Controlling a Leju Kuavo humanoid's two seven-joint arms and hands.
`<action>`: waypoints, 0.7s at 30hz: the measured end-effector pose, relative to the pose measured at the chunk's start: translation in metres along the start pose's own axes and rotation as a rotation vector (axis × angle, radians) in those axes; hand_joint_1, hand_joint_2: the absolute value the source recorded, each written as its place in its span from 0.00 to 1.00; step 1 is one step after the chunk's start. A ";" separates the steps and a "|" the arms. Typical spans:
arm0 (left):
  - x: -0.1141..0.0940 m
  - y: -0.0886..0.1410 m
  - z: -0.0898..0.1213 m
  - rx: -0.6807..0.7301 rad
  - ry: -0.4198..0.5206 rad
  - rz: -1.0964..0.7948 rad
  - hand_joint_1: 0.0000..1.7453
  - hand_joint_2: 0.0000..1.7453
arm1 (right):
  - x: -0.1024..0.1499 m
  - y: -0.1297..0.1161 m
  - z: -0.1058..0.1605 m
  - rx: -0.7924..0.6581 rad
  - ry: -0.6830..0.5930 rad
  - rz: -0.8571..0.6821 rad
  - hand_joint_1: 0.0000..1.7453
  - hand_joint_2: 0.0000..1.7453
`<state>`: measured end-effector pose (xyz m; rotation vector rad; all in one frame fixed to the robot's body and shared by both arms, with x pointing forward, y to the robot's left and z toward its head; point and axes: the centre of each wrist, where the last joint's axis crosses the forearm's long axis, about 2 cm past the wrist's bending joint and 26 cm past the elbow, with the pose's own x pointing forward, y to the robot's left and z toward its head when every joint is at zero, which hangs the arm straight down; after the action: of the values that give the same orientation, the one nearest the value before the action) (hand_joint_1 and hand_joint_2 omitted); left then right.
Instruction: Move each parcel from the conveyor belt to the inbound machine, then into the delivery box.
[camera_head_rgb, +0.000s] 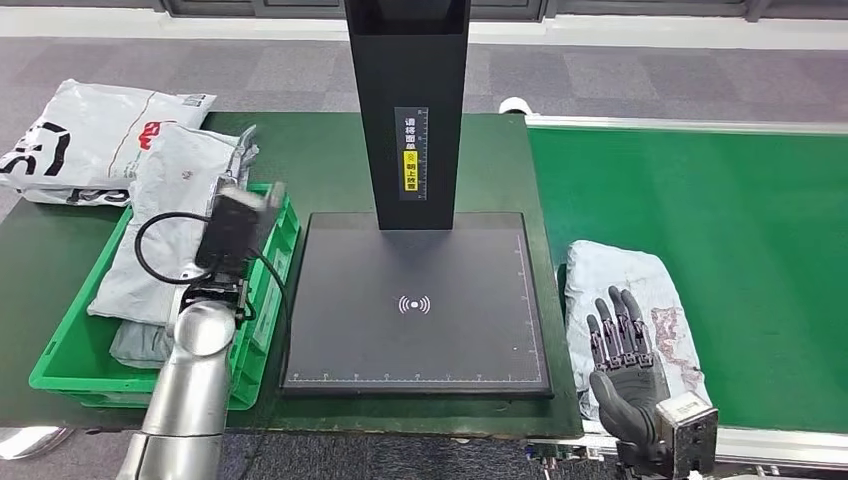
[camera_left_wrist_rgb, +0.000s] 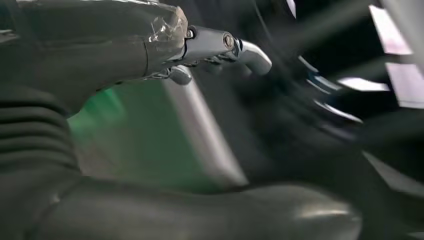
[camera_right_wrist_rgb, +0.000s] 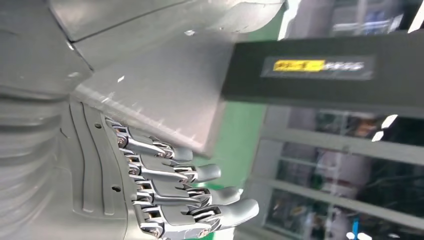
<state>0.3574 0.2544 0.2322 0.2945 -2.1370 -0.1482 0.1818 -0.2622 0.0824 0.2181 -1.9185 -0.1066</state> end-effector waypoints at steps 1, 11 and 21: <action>0.003 -0.002 0.001 0.010 -0.039 0.151 0.00 1.00 | 0.000 -0.002 0.000 -0.003 0.008 0.013 0.00 1.00; -0.005 -0.014 0.041 -0.056 -0.118 0.472 0.00 1.00 | -0.003 -0.017 -0.018 -0.072 0.065 0.170 0.00 1.00; -0.018 -0.054 0.110 -0.175 -0.084 0.595 0.00 1.00 | -0.008 -0.060 -0.077 -0.154 0.179 0.464 0.00 1.00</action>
<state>0.2837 0.2064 0.1451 -0.4569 -2.1842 0.0009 0.2626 -0.3172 0.0908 -0.3126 -1.7272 0.0742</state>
